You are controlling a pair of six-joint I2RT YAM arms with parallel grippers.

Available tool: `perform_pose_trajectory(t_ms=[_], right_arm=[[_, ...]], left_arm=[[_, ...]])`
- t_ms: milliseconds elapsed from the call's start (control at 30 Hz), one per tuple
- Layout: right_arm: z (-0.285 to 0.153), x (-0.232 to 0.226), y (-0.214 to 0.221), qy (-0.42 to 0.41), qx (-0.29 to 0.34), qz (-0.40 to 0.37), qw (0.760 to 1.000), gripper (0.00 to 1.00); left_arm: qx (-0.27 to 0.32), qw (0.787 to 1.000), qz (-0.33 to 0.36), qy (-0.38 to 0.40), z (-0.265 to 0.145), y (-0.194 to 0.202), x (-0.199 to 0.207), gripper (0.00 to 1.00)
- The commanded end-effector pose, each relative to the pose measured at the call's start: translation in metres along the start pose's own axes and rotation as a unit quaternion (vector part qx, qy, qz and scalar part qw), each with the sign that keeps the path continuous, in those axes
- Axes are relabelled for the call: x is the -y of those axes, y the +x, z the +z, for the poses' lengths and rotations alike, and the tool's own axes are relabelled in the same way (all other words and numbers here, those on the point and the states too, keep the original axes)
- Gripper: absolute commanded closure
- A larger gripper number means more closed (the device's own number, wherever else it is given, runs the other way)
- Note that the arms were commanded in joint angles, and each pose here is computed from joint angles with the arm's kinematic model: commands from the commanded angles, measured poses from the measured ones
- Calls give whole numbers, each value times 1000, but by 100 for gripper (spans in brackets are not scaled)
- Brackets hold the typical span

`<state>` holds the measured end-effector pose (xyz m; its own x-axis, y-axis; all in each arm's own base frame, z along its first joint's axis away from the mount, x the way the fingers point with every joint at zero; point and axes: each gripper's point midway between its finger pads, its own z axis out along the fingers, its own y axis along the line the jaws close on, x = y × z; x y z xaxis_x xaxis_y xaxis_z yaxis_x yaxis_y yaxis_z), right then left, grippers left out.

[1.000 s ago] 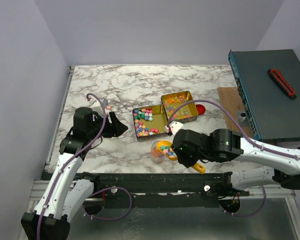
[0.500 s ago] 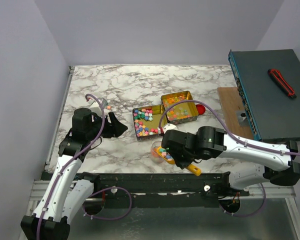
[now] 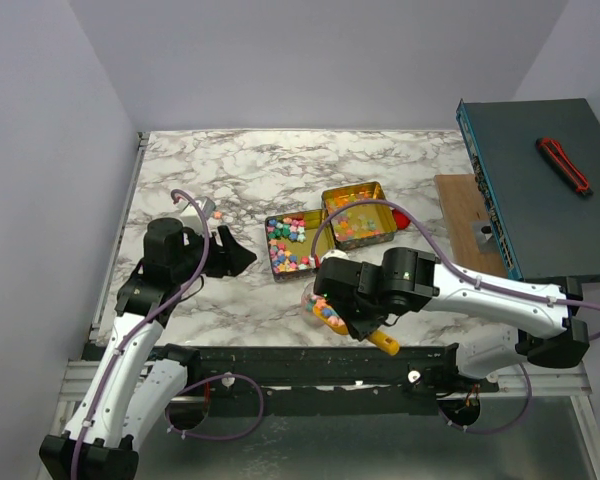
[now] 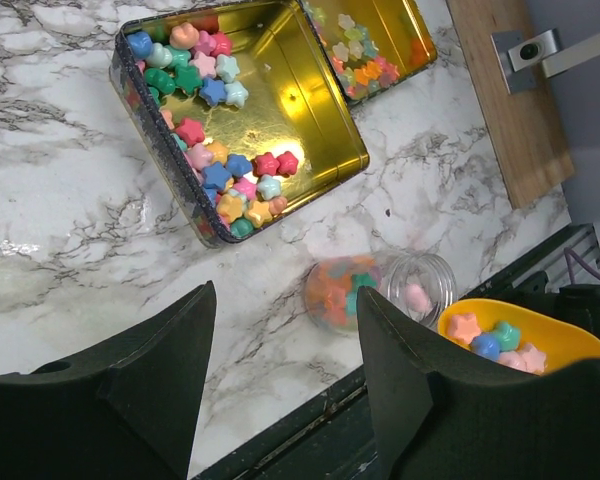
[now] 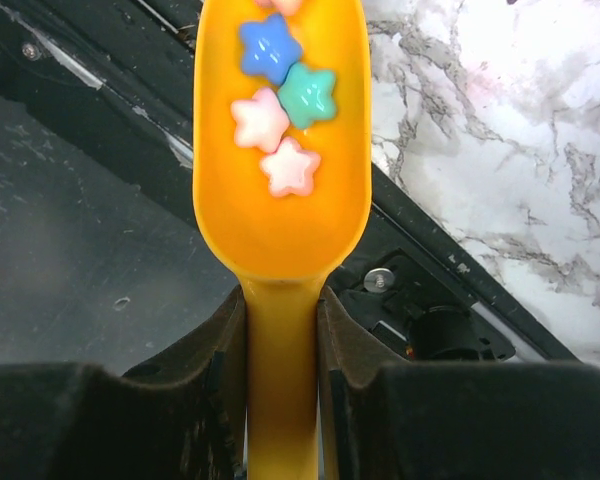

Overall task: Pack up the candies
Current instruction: Place the fake candies in the packing bottle.

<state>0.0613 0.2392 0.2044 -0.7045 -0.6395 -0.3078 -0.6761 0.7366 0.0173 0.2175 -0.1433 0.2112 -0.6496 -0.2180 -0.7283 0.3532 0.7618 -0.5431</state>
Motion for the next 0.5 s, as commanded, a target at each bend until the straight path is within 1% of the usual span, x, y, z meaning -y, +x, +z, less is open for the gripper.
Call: perform_pose_trajectory(t_ms=[0, 300, 467], right_arm=[[-6, -7, 5, -24, -23, 17, 999, 99], [-7, -3, 0, -49, -41, 59, 996, 99], [-14, -5, -8, -84, -46, 78, 992, 99]], left_arm=[[-1, 1000, 12, 7, -2, 1, 5, 39], [-7, 1000, 21, 6, -2, 5, 7, 40], [-10, 1000, 24, 8, -2, 7, 10, 39]])
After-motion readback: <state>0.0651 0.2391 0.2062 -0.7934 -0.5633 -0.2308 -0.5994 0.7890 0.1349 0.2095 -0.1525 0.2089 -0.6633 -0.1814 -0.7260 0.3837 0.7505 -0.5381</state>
